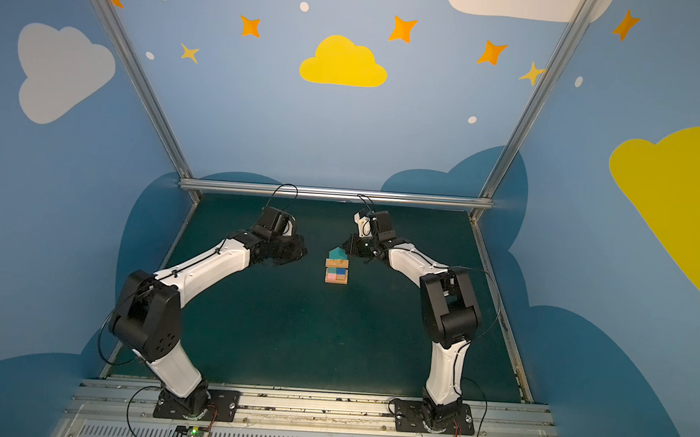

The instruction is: Build the wood block tower

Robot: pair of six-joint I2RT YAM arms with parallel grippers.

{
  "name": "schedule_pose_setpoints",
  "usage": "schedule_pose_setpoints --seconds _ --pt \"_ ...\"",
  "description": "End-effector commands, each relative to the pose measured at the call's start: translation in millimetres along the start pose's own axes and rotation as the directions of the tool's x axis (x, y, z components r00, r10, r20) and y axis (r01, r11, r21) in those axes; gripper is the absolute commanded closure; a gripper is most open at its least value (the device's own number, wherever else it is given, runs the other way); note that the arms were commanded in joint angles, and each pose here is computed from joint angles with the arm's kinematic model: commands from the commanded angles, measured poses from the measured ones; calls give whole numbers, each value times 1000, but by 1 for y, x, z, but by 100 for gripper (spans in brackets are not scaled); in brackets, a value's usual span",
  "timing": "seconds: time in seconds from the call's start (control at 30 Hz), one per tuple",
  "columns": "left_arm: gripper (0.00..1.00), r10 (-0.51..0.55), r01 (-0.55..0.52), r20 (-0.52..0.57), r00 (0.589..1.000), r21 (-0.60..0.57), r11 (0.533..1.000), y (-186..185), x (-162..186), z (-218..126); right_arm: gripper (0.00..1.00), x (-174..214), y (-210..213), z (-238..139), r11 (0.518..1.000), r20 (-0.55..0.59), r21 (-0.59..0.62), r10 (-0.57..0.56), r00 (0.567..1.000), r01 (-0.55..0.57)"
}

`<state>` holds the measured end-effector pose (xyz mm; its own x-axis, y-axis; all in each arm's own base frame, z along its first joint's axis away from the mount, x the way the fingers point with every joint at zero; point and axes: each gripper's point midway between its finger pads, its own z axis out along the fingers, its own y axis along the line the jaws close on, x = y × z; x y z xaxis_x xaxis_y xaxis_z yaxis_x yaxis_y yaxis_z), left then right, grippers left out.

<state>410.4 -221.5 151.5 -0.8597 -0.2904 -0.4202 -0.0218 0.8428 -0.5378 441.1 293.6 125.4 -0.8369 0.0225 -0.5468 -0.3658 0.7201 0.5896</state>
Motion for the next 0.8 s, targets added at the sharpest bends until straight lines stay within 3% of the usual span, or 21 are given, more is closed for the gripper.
schedule_pose_setpoints --seconds 0.0,0.37,0.67,0.77 --pt "96 -3 3 1 1000 -2 1000 3 1 -3 100 -9 4 -3 1000 13 -8 -17 1000 17" --pt "96 12 -12 20 1000 8 1000 -4 -8 -11 100 -39 2 -40 998 91 46 -41 995 37" --pt "96 54 -54 106 993 0 999 -4 -28 -49 100 -60 0 -121 988 234 144 -95 968 62" --pt "95 85 -76 166 982 -59 995 5 -35 -70 100 -58 -3 -155 978 293 202 -121 948 62"
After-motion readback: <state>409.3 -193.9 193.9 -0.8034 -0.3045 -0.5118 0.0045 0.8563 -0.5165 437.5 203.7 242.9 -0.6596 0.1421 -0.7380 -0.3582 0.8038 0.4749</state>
